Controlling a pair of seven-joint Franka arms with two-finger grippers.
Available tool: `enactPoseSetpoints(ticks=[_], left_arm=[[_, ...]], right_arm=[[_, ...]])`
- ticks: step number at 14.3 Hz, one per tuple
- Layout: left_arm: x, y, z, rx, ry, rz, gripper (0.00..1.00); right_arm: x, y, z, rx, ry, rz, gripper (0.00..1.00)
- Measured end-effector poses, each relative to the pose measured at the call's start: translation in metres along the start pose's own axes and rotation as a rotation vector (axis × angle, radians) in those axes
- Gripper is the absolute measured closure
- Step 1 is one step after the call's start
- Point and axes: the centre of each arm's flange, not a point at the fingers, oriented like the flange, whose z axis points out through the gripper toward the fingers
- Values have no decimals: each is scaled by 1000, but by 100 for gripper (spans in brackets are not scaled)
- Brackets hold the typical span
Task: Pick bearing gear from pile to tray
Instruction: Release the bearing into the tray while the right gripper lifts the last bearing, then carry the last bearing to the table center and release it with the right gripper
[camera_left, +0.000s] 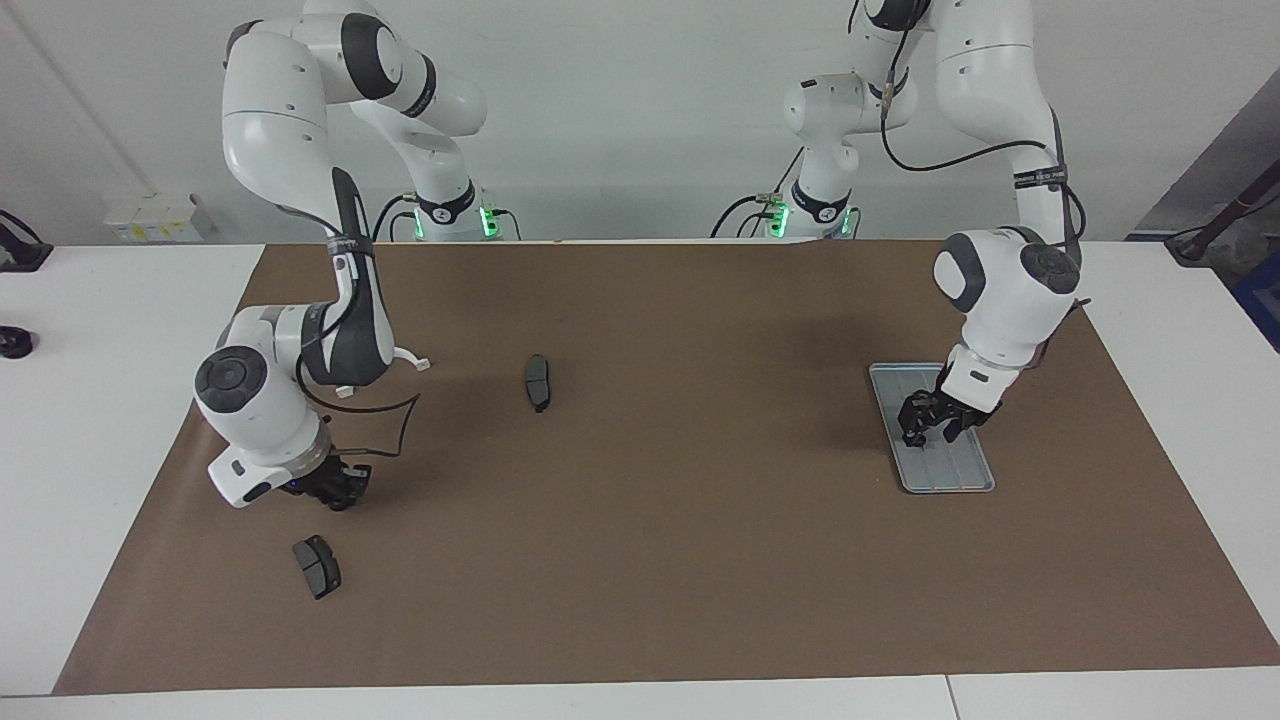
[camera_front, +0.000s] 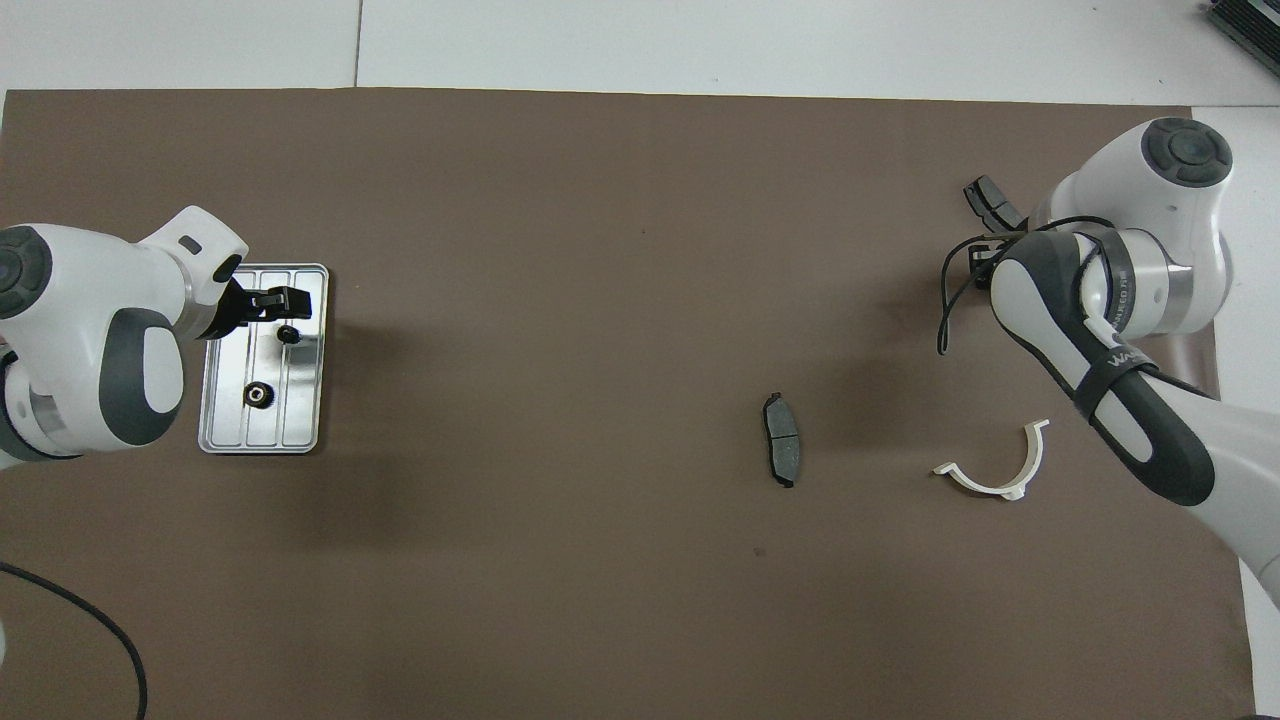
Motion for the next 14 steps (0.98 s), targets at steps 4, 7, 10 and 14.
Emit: enactPoseSetpoints(ticks=[4, 7, 10, 14], left_arm=[[8, 4, -22, -3, -3, 5, 0], [15, 11, -56, -7, -13, 16, 0], [14, 25, -96, -12, -34, 35, 0], [11, 69, -120, -19, -56, 8, 0]], right_arm=[[6, -47, -43, 23, 75, -66, 65], [6, -108, -71, 72, 146, -133, 65], [3, -181, -89, 128, 252, -209, 65], [-25, -310, -111, 228, 384, -236, 65]])
